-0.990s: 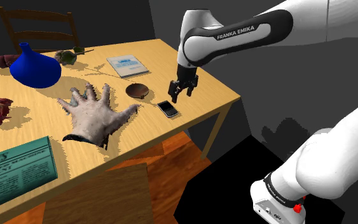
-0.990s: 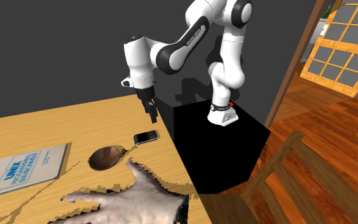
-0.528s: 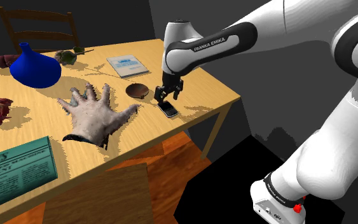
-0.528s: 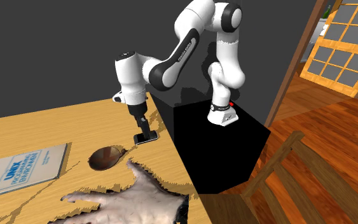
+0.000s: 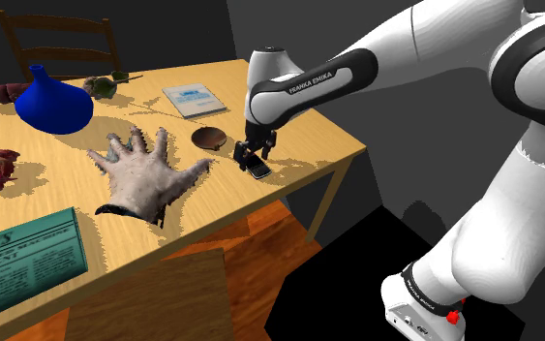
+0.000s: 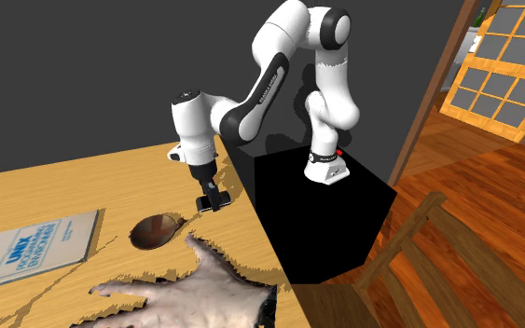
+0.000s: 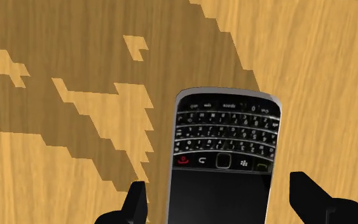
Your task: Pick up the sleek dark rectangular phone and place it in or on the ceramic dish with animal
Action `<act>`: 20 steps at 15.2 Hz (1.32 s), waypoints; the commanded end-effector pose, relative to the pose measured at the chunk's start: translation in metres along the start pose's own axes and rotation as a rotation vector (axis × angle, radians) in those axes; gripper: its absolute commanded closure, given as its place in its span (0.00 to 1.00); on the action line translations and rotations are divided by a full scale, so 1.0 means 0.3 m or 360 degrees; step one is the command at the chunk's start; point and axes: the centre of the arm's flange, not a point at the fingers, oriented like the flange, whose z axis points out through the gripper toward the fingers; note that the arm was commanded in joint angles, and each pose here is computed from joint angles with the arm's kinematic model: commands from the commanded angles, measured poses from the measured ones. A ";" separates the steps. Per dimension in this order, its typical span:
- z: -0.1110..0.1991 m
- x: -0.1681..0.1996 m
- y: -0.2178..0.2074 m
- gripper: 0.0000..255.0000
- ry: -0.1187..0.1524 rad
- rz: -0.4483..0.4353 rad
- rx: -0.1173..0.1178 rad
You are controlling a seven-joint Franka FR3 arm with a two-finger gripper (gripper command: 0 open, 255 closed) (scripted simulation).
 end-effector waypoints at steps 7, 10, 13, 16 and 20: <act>0.003 0.001 -0.002 1.00 0.0000 0.0000 0.0000; 0.003 0.000 -0.003 1.00 0.0000 0.0000 0.0000; 0.003 0.000 -0.002 1.00 0.0000 0.0000 0.0000; -0.015 0.000 -0.003 1.00 0.0001 0.0000 0.0000; -0.085 -0.001 -0.007 1.00 0.0001 0.0000 0.0000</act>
